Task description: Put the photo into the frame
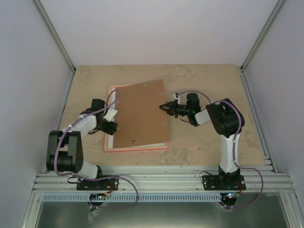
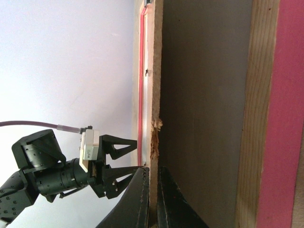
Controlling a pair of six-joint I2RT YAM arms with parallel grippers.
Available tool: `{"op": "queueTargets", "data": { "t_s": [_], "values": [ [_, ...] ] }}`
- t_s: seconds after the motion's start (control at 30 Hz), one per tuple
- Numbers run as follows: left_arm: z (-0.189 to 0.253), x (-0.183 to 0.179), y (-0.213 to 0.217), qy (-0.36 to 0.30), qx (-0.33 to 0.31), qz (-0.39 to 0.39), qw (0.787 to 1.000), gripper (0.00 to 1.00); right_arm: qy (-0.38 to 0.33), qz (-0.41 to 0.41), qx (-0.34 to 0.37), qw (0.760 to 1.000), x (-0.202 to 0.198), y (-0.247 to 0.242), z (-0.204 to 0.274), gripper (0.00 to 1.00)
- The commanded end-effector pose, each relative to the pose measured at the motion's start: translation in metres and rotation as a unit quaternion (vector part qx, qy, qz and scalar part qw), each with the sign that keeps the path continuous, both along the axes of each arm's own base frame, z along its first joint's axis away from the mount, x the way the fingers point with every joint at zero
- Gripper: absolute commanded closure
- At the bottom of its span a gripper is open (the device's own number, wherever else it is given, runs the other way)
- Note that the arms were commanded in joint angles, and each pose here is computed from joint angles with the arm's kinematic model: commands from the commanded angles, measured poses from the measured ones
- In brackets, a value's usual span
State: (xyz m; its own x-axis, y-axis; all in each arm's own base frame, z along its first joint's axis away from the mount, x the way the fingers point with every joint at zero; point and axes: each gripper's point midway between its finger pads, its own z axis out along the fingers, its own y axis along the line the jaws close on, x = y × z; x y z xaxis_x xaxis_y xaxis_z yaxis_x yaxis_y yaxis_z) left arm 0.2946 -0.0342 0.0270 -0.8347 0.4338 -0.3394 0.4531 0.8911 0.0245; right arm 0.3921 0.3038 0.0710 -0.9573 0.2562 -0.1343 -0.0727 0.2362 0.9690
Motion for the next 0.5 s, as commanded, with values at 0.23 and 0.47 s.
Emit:
{"op": "queueTargets", "data": {
  "t_s": [0.23, 0.47],
  "values": [
    [0.055, 0.036, 0.002, -0.057, -0.18, 0.092, 0.978, 0.33, -0.02, 0.002, 0.001, 1.0, -0.002, 0.002, -0.002, 1.0],
    [0.035, 0.045, 0.008, -0.024, -0.223, 0.157, 0.962, 0.36, -0.006, 0.007, 0.004, 1.0, -0.006, 0.007, -0.008, 0.99]
  ]
}}
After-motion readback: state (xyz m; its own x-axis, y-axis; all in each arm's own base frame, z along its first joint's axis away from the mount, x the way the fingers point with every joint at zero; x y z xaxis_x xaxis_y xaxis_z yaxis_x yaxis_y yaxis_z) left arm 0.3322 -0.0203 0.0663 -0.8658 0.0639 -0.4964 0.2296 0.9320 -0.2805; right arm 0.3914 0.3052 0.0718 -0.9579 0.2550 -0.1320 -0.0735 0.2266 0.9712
